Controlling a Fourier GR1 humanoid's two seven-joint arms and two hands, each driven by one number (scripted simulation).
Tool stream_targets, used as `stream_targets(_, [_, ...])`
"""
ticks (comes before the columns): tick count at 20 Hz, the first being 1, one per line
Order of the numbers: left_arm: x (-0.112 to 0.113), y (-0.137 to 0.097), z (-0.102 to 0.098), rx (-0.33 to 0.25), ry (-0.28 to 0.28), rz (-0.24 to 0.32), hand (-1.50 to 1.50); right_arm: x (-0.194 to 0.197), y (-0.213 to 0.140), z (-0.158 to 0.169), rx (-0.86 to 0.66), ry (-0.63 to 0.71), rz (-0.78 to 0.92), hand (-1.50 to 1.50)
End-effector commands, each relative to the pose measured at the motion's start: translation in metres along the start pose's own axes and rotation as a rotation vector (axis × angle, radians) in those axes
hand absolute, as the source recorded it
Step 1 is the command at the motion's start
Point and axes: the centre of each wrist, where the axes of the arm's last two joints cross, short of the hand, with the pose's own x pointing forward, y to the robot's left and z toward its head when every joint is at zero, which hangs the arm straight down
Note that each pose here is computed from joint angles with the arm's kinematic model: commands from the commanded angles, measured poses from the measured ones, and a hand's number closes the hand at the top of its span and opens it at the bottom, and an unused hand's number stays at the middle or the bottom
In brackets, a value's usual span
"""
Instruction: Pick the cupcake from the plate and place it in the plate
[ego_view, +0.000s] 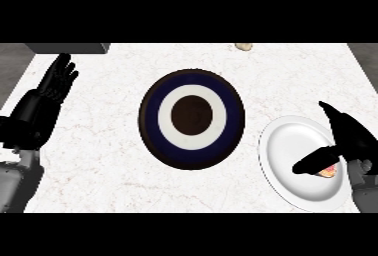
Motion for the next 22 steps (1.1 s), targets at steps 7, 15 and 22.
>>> stream_targets(7, [0.015, -0.007, 0.005, -0.003, -0.011, 0.011, 0.00, -0.008, -0.014, -0.011, 0.010, 0.246, 0.135, -1.50])
stream_targets(15, [0.001, -0.001, 0.013, -0.002, -0.005, -0.002, 0.00, -0.025, 0.002, -0.035, 0.074, 0.322, 0.148, -1.50])
stream_targets(22, [0.003, 0.002, -0.016, 0.002, -0.027, -0.011, 0.00, -0.045, 0.024, -0.037, 0.143, 0.294, 0.153, -1.50])
